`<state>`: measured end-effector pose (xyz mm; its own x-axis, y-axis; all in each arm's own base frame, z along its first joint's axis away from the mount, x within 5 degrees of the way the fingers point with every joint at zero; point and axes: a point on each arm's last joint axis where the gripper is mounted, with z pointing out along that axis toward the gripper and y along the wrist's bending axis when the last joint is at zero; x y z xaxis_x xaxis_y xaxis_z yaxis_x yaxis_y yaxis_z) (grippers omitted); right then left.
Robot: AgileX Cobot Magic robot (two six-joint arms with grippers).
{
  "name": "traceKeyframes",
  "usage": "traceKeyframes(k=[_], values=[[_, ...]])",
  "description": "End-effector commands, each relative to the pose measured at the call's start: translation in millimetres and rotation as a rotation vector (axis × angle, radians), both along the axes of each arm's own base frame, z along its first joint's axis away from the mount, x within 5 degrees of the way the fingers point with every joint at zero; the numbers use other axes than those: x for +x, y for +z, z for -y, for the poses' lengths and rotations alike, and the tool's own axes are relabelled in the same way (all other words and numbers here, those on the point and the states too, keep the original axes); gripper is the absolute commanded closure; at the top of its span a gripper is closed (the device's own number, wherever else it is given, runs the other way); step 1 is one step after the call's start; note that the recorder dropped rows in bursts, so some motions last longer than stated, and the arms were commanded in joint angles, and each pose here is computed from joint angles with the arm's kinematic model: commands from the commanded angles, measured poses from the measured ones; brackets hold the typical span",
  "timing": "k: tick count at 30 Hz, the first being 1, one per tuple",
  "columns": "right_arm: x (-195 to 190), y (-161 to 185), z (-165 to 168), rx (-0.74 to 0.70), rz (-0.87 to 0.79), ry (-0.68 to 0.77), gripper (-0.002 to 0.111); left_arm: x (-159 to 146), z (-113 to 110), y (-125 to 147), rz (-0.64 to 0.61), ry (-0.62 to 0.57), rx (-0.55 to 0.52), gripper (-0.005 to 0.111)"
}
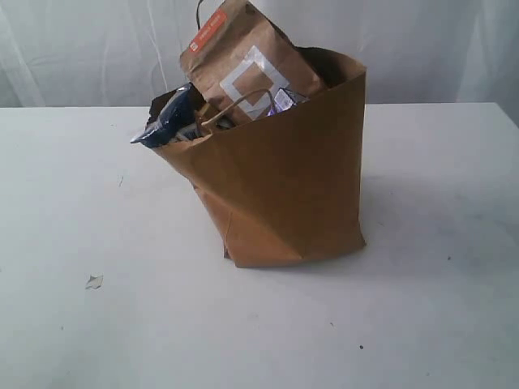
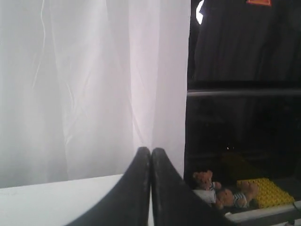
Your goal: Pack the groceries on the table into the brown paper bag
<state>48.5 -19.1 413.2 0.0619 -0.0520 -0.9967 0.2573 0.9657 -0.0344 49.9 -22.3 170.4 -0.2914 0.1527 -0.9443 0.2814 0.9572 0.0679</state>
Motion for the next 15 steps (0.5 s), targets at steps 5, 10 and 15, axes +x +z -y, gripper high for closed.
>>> traceKeyframes(k=[5,10,15], values=[[-74.9,-22.3,0.2,-0.069,-0.003,-0.078,0.108,0.0,0.1,-0.6,0.004,0.004,-0.012,0.107],[-102.3,-33.0,-2.8,-0.047,0.038,-0.07,0.108,0.0,0.1,-0.6,0.004,0.004,-0.012,0.107],[-102.5,-29.0,-4.1,-0.101,0.069,-0.063,0.108,0.0,0.1,-0.6,0.004,0.004,-0.012,0.107]])
